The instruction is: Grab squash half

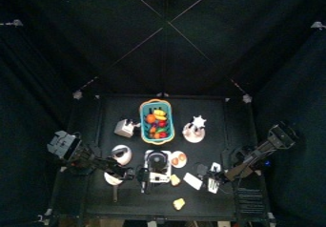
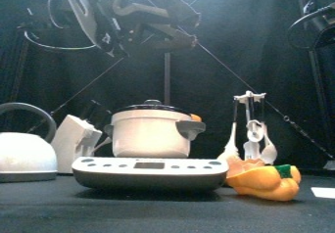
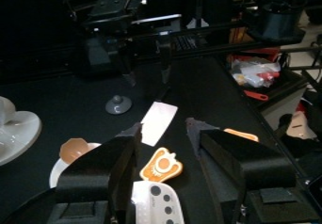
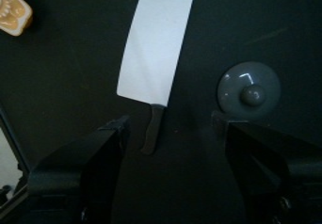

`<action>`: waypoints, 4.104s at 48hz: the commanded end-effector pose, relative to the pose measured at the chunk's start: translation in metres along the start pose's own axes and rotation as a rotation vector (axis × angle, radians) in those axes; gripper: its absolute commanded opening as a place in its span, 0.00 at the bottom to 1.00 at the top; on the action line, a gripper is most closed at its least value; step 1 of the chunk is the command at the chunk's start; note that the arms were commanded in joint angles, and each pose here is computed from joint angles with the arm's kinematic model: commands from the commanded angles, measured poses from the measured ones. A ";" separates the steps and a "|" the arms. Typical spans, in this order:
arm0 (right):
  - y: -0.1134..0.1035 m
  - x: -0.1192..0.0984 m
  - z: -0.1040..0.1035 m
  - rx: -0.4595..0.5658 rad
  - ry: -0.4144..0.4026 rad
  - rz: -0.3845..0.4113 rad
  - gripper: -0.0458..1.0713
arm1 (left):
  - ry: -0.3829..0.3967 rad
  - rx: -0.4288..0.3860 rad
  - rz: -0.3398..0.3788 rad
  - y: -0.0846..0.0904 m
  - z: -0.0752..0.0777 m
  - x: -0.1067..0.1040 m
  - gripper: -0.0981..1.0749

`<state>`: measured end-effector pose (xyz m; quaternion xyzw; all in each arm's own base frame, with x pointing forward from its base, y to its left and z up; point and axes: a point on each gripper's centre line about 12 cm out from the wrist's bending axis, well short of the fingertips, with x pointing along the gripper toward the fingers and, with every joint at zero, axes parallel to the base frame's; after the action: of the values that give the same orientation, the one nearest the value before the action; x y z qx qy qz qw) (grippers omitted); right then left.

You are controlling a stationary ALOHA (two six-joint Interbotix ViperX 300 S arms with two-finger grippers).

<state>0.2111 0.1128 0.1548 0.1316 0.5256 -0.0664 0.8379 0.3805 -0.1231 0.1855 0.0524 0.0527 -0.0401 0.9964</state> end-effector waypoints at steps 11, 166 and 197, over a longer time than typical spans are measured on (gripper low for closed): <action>0.025 0.002 0.060 -0.104 -0.180 0.024 0.92 | -0.060 -0.028 0.039 0.010 0.012 -0.022 0.78; 0.030 0.092 0.129 0.134 -0.138 0.003 0.80 | 0.186 -0.208 0.012 -0.012 -0.026 -0.082 0.78; 0.016 0.106 0.148 0.145 -0.153 -0.038 0.95 | 0.227 -0.209 -0.017 -0.017 -0.030 -0.084 0.78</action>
<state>0.3816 0.0891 0.1113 0.1752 0.4711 -0.1336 0.8541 0.2898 -0.1282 0.1550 -0.0421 0.1816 -0.0342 0.9819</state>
